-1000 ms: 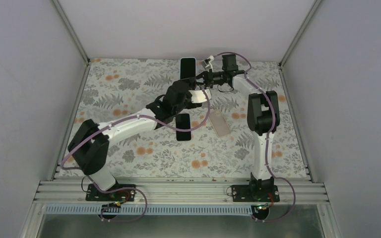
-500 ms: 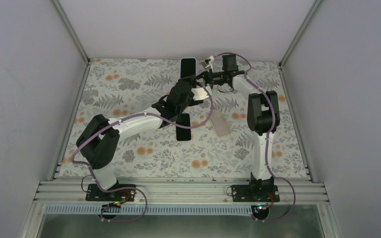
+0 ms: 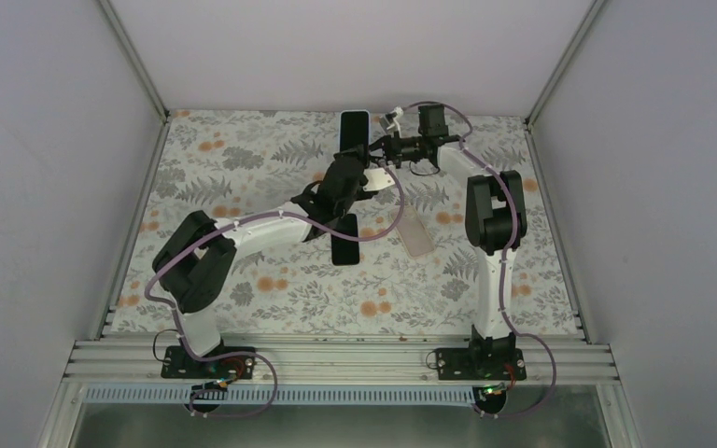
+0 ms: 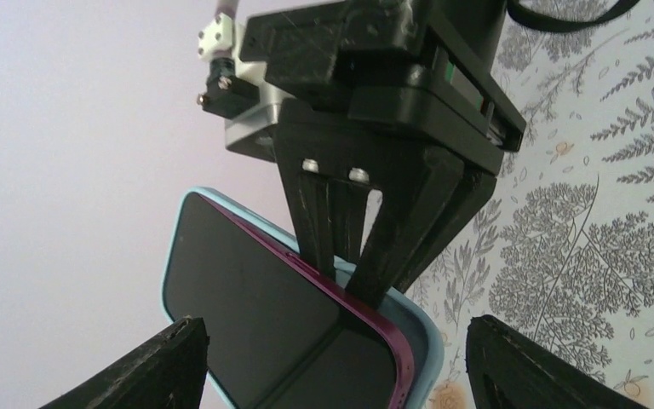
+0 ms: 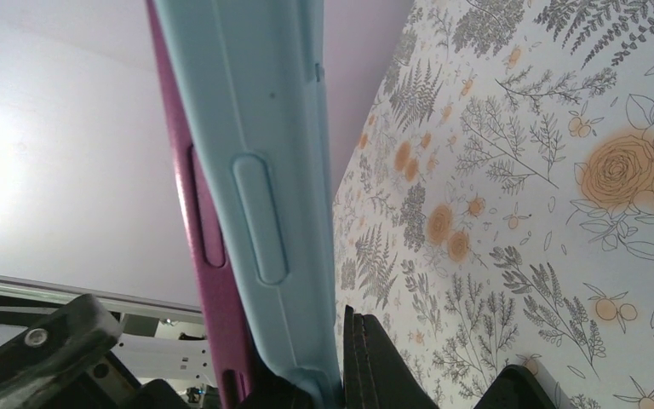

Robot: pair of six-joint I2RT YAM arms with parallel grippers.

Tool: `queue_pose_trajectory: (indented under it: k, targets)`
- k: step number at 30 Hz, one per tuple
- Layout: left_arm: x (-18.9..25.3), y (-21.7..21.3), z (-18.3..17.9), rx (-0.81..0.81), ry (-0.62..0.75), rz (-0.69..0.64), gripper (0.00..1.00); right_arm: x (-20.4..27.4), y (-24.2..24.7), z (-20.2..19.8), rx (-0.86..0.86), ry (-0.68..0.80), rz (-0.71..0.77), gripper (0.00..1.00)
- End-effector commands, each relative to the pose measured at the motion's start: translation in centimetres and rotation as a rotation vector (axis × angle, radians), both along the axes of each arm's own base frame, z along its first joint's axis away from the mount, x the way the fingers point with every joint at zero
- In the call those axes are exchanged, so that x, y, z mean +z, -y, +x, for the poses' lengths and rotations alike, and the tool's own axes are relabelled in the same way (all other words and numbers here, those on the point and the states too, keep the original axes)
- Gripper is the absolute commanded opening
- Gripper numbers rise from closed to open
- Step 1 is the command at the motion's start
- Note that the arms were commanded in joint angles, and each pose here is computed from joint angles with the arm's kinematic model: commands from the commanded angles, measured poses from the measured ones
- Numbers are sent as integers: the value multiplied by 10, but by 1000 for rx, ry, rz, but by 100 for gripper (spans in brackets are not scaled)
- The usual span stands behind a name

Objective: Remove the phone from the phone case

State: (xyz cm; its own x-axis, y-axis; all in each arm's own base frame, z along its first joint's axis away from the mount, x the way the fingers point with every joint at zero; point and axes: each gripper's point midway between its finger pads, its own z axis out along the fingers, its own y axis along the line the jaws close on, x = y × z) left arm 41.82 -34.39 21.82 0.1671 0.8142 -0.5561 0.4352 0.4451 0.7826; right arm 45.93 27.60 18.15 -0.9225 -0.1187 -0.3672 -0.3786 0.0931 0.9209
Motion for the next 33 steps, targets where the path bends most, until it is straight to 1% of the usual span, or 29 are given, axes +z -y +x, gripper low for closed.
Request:
queue_pose_trajectory:
  k: [1,6,11,18,21,26,30,33]
  targets:
    - [-11,-9,6,45,-3,37,75,33,3,-8,37,75,55,4]
    - [2,-20,13,92,40,9,72,32,3,-9,40,73,57,3]
    - [-8,-30,18,123,46,53,71,33,3,-10,41,72,60,3]
    - [-13,-35,23,146,72,64,68,39,3,-13,47,77,68,3]
    - [-8,-37,24,175,134,82,65,40,2,-16,49,76,70,3]
    - [10,-27,18,184,266,88,65,40,-2,-19,59,71,72,3]
    - [11,-31,27,257,321,121,65,41,-4,-23,71,68,77,3]
    - [19,-34,27,279,359,103,65,43,-6,-27,76,69,79,3]
